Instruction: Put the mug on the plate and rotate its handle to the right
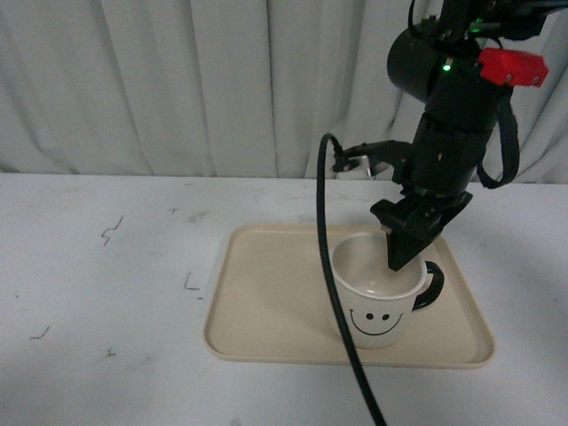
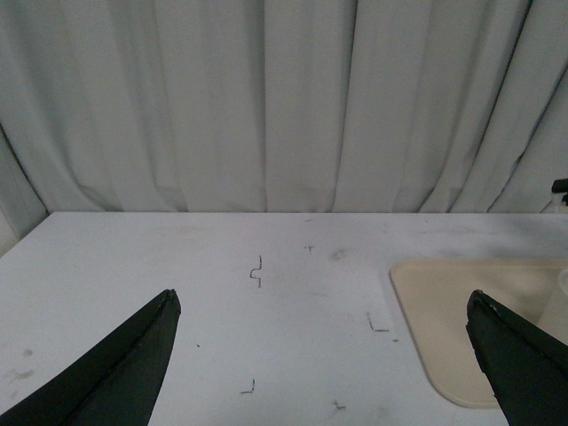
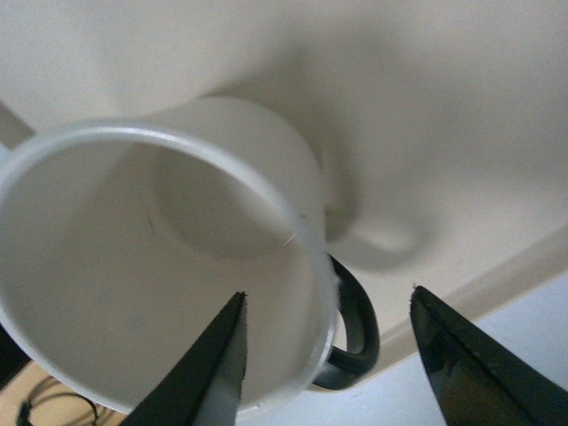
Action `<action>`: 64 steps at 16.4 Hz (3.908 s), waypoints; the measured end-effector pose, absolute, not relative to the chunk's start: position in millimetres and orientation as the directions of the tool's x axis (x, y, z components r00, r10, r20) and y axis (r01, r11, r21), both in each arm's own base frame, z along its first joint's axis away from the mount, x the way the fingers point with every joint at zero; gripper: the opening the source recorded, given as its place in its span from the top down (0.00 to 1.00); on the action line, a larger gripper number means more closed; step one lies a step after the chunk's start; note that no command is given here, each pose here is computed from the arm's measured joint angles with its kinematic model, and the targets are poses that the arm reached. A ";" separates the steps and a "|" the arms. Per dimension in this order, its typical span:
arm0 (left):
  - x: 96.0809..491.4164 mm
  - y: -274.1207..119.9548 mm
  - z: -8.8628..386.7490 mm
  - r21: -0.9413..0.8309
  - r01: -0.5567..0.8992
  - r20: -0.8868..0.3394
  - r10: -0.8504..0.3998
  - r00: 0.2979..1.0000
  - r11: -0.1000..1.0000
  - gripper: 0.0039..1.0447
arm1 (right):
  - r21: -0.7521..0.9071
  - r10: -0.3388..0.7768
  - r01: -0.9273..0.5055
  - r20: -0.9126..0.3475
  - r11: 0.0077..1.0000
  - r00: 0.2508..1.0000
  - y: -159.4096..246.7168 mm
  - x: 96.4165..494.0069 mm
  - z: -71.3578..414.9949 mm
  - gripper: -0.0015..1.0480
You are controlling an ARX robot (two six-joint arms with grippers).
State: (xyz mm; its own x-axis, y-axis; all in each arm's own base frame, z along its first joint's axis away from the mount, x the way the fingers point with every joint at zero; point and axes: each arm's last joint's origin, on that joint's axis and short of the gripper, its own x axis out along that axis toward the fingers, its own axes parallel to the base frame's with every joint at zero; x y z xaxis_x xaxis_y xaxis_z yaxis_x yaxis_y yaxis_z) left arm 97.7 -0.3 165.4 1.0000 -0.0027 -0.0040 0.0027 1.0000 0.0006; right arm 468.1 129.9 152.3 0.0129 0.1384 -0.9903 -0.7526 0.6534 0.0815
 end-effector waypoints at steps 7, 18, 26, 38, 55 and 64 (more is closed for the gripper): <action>97.7 -0.2 165.4 0.001 0.001 -0.004 -0.001 1.000 1.000 0.06 | -0.139 0.051 -0.119 -0.415 0.983 0.908 64.9 439.0 248.2 0.32; 97.7 -0.1 165.3 0.001 0.001 -0.004 -0.001 1.000 1.000 0.06 | -0.015 -0.002 0.002 -0.005 1.000 1.000 7.3 227.9 177.4 0.98; 97.7 -0.1 165.4 0.001 0.001 -0.004 -0.001 1.000 1.000 0.06 | -0.014 -0.001 0.001 -0.008 1.000 1.000 -0.1 166.2 163.8 0.98; 97.7 -0.1 165.3 0.001 0.001 -0.004 -0.001 1.000 1.000 0.06 | -0.014 -0.001 0.001 0.011 1.000 1.000 -0.1 124.4 170.0 0.98; 97.7 -0.1 165.4 0.001 0.001 -0.004 -0.001 1.000 1.000 0.06 | -0.014 0.000 0.000 0.002 1.000 1.000 0.0 97.2 166.7 0.98; 97.7 -0.1 165.4 0.001 0.001 -0.004 -0.001 1.000 1.000 0.06 | -0.012 0.000 0.000 0.003 1.000 1.000 0.0 97.3 166.7 0.04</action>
